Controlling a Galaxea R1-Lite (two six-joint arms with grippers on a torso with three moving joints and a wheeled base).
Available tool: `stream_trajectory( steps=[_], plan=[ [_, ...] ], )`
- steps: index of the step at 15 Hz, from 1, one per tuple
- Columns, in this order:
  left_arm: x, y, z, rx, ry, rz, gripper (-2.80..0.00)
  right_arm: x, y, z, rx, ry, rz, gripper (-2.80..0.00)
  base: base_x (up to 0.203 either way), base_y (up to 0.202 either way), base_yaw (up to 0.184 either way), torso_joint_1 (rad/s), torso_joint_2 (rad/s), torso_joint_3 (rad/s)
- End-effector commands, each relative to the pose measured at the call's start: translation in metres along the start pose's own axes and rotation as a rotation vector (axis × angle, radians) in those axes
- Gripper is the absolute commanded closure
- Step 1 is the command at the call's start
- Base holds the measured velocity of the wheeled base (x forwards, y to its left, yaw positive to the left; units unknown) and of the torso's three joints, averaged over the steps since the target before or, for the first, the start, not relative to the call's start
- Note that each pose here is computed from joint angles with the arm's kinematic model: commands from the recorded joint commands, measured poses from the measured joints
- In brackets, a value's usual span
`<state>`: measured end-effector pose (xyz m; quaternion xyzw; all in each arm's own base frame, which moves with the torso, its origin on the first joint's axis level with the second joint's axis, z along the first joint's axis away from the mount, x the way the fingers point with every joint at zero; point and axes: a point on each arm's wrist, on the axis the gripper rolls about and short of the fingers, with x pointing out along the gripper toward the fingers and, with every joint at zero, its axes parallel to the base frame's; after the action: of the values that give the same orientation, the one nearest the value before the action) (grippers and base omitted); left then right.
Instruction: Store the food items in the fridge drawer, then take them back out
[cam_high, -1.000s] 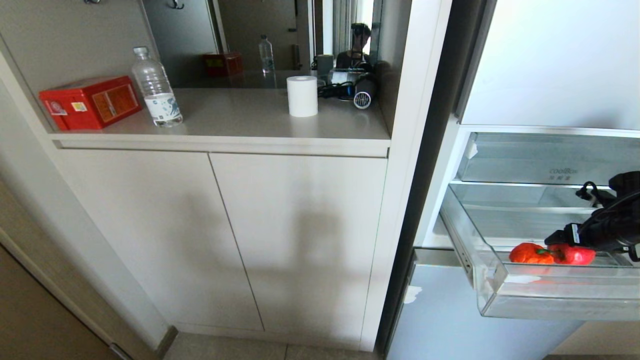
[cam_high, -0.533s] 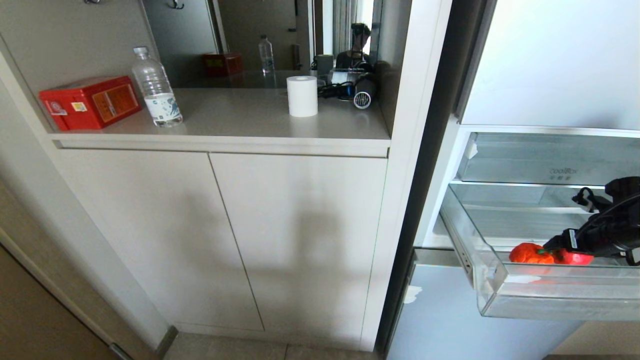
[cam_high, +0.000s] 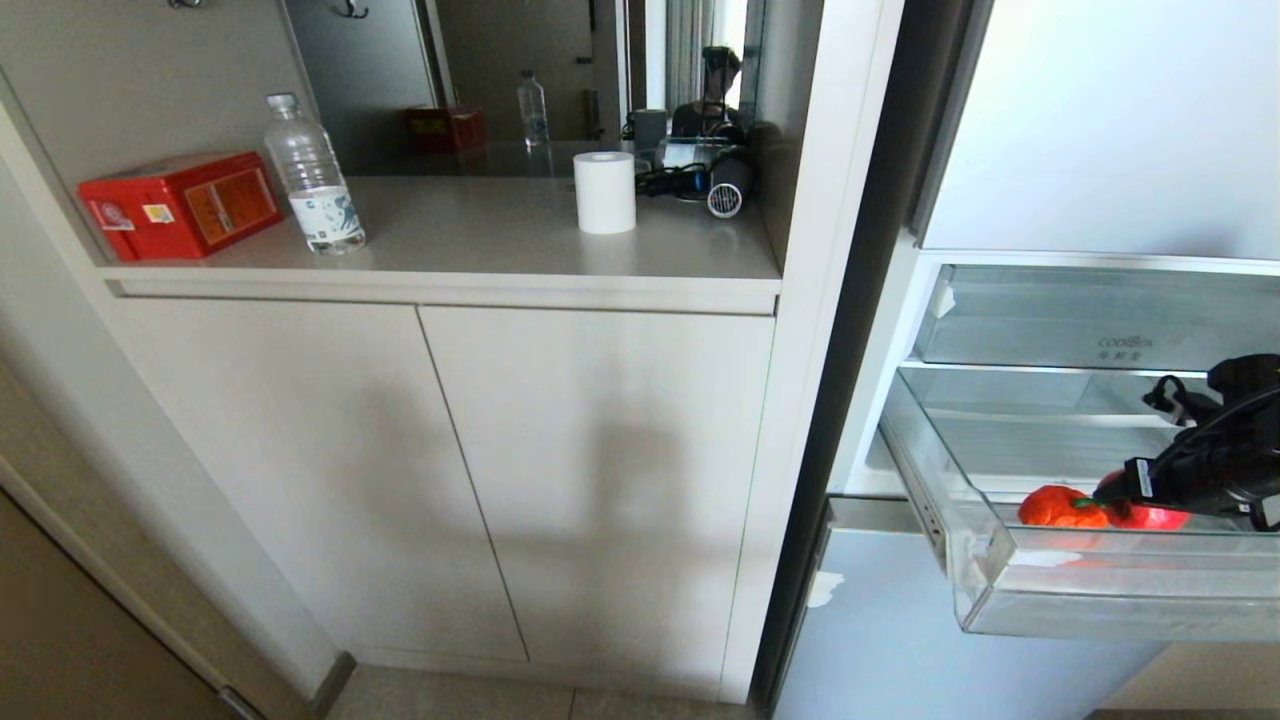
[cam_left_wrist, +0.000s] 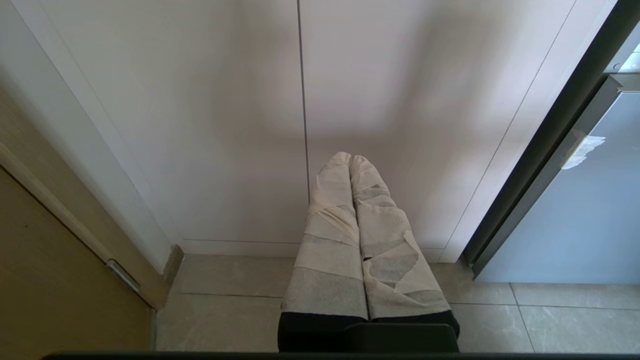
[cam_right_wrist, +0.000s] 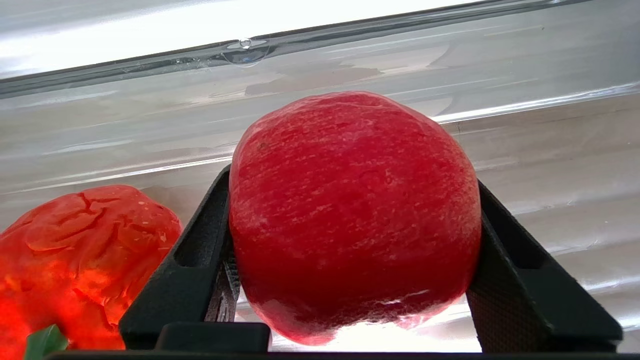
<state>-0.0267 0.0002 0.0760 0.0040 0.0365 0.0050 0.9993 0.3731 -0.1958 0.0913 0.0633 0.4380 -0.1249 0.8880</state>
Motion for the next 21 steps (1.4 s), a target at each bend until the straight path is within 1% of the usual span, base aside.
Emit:
stream_trajectory(
  steps=[1, 3, 5, 8, 11, 14, 17, 18, 19, 21],
  plan=[
    [0.000, 0.000, 0.000, 0.000, 0.002, 0.001, 0.00, -0.022, 0.001, 0.009, 0.001, -0.054, -0.005, 0.00, 0.000, 0.000, 0.000, 0.000, 0.00, 0.000],
    [0.000, 0.000, 0.000, 0.000, 0.002, 0.001, 0.00, -0.056, 0.003, 0.020, 0.016, -0.134, -0.011, 0.00, 0.000, 0.000, 0.000, 0.000, 0.00, 0.000],
    [0.000, 0.000, 0.000, 0.000, 0.002, 0.001, 0.00, -0.089, 0.007, 0.024, 0.014, -0.196, -0.013, 0.00, 0.000, 0.000, 0.000, 0.000, 0.00, 0.000],
    [0.000, 0.000, 0.000, 0.000, 0.002, 0.001, 0.00, -0.125, 0.013, 0.017, 0.011, -0.242, -0.016, 0.00, 0.000, 0.000, 0.000, 0.000, 0.00, 0.000],
    [0.000, 0.000, 0.000, 0.000, 0.002, 0.001, 0.00, -0.175, 0.016, 0.001, 0.007, -0.310, -0.043, 0.00, 0.000, 0.000, 0.000, 0.000, 0.00, 0.000],
    [0.000, 0.000, 0.000, -0.001, 0.002, 0.001, 0.00, -0.229, 0.020, -0.022, 0.016, -0.404, -0.088, 0.00, 0.000, 0.000, 0.000, 0.000, 0.00, 0.000],
    [0.000, 0.000, 0.000, 0.000, 0.002, 0.001, 0.00, -0.289, 0.025, -0.061, 0.041, -0.525, -0.160, 0.00, 0.000, 0.000, 0.000, 0.000, 0.00, 0.000],
    [0.000, 0.000, 0.000, 0.000, 0.002, 0.001, 0.00, -0.308, 0.026, -0.079, 0.067, -0.565, -0.203, 0.00, 0.000, 0.000, 0.000, 0.000, 0.00, 0.000],
    [0.000, 0.000, 0.000, 0.000, 0.002, 0.001, 0.00, -0.322, 0.022, -0.097, 0.117, -0.592, -0.271, 0.00, 0.000, 0.000, 0.000, 0.000, 0.00, 0.000],
    [0.000, 0.000, 0.000, 0.000, 0.002, 0.001, 0.00, -0.340, 0.010, -0.122, 0.234, -0.619, -0.423, 0.00, 0.000, 0.000, 0.000, 0.000, 0.00, 0.000]
  ],
)
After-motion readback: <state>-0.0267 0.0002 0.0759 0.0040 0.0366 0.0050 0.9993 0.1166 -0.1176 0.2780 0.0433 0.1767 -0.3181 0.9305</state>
